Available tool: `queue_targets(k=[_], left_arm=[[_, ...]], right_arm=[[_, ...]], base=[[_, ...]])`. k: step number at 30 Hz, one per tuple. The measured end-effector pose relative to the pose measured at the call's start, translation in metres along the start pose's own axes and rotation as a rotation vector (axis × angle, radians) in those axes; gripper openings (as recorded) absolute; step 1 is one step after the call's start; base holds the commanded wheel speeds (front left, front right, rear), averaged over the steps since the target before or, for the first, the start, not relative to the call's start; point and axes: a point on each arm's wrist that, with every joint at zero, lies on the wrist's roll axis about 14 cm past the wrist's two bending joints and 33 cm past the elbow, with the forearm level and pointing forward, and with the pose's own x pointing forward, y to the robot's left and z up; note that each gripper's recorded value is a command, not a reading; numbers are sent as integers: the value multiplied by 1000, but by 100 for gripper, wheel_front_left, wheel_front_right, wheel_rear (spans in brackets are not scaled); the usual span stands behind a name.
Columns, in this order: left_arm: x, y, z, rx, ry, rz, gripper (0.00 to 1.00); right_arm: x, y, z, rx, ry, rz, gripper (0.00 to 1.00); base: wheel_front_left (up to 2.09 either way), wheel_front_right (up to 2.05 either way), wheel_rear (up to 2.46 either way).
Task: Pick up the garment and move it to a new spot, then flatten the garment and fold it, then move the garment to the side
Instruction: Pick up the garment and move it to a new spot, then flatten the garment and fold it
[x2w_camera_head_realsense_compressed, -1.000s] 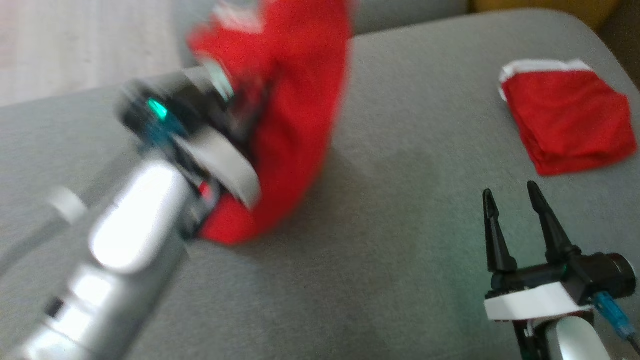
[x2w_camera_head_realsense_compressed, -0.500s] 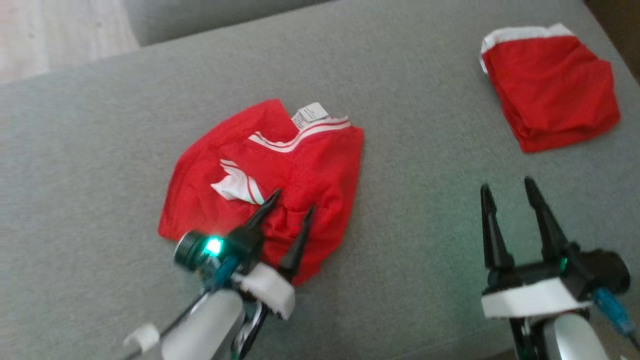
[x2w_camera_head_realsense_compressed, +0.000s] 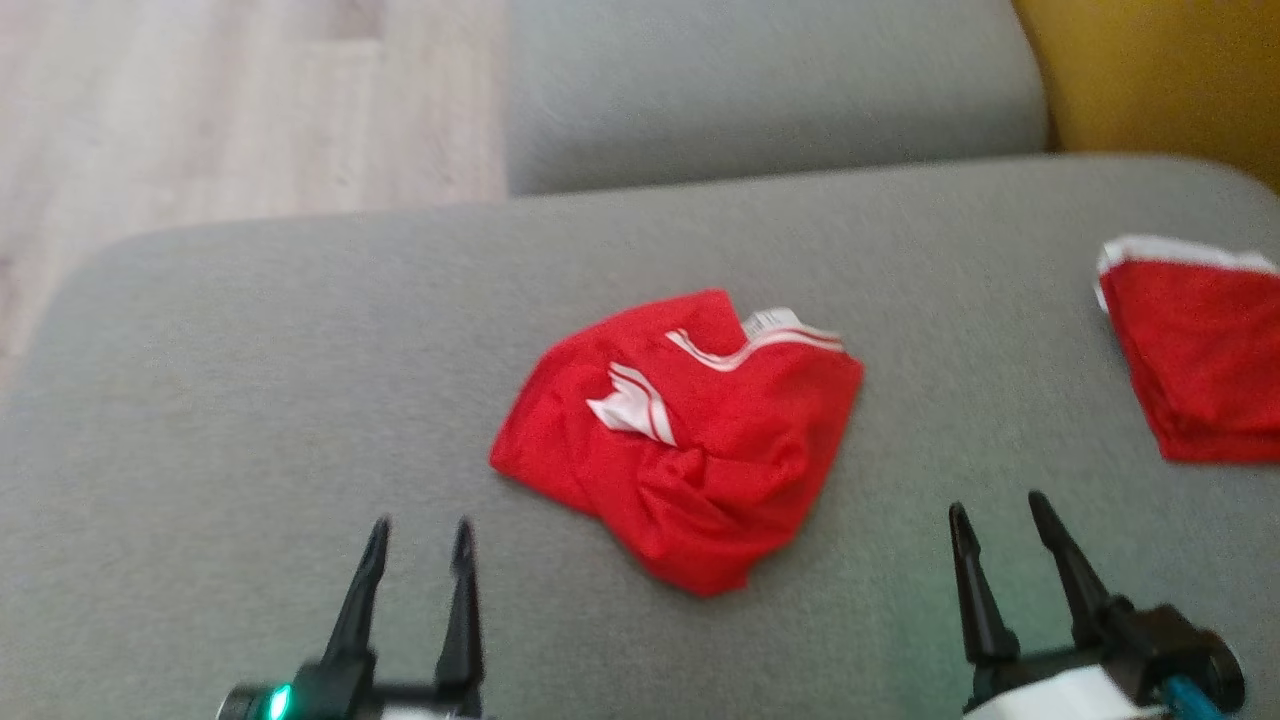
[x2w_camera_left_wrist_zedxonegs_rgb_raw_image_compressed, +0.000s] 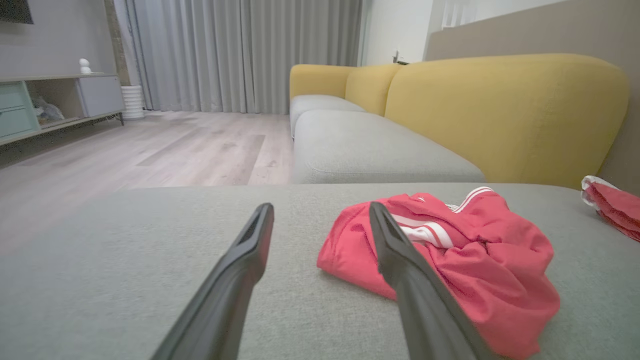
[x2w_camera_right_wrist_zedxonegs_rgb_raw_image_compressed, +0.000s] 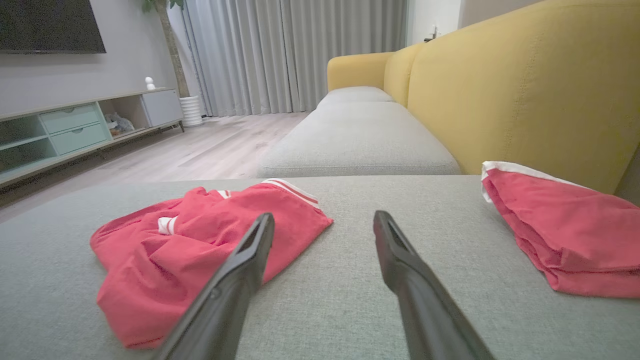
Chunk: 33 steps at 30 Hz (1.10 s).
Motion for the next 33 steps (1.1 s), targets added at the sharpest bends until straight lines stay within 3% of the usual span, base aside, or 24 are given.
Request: queue_targets(k=[5,11,29,33], left_arm=[[-36,19,15,5,-64,87,100],[-50,21,20,26,-91,91,100],[-50,29,20,66,-95,100,100],[-47,24,13,67,-69,51,100]], right_arm=[[-11,14,-2,1,4,43,100],[-20,19,-6,6,16,60,100],[-21,25,-7,15,17,72,100],[-20,25,-10,13,28,72,100]], base=[[0,0,0],[0,0,0],[0,0,0],[0,0,0]])
